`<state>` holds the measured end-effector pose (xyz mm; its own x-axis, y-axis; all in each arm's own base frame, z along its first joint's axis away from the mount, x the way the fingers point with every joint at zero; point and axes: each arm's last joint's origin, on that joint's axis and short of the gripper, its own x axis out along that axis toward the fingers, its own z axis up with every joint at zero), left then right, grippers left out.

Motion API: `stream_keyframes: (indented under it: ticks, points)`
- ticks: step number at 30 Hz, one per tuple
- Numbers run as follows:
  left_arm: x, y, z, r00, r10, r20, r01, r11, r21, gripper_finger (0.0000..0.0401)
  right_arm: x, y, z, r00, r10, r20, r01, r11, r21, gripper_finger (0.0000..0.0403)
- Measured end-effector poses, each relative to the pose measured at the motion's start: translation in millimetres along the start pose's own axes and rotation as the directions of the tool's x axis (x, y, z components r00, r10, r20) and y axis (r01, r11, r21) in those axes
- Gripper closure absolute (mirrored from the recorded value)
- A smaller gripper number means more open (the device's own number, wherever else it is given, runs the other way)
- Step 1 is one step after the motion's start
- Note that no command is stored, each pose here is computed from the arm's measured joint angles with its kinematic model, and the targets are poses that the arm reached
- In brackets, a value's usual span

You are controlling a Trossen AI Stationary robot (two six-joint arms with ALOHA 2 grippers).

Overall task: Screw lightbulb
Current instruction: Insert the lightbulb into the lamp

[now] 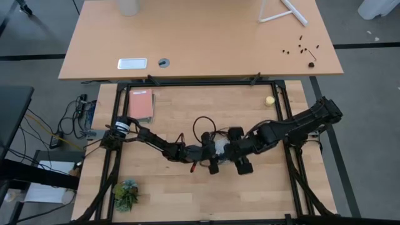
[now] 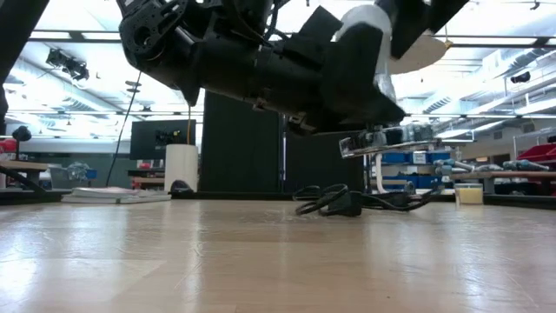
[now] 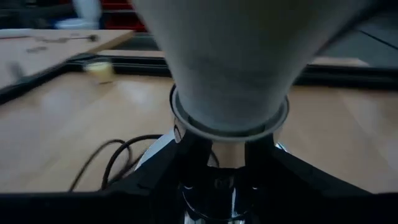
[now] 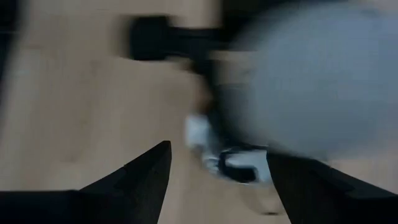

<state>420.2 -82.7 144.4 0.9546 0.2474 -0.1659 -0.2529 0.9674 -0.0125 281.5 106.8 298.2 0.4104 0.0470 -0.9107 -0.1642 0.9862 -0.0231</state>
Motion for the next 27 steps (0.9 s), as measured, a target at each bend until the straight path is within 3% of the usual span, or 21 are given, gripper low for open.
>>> stream_keyframes:
  ticks: [4,7,11,18,22,27]
  points:
    - [0.8,3.0,-0.1,0.999,0.053,0.000,-0.053,0.998,-0.013,0.0206,-1.2,11.8,-0.6,0.997,0.073,0.005,-0.072,0.997,-0.027,0.0130]
    - [0.0,0.9,-0.3,0.999,0.032,-0.003,-0.032,0.999,-0.007,0.0206,-1.1,8.9,-3.9,1.000,0.002,-0.020,-0.003,1.000,-0.021,0.0134]
    - [0.2,-0.9,-0.3,0.999,-0.044,-0.008,0.044,0.999,0.031,0.0206,-0.3,-5.8,-8.6,0.993,-0.082,-0.085,0.085,0.996,0.039,0.0139]
    - [-0.4,-5.3,-0.5,0.984,-0.179,-0.019,0.180,0.981,0.070,0.0206,1.2,-17.0,-1.3,0.996,-0.085,-0.032,0.086,0.995,0.046,0.0140]
    - [-0.1,-4.2,-0.5,0.988,-0.153,-0.017,0.153,0.986,0.061,0.0206,1.2,-13.6,4.3,0.998,-0.053,0.027,0.053,0.998,0.027,0.0139]
    - [-0.5,-3.1,-0.3,0.998,-0.069,-0.007,0.069,0.997,0.016,0.0206,0.5,-5.7,0.2,0.999,-0.032,-0.004,0.033,0.999,0.035,0.0142]
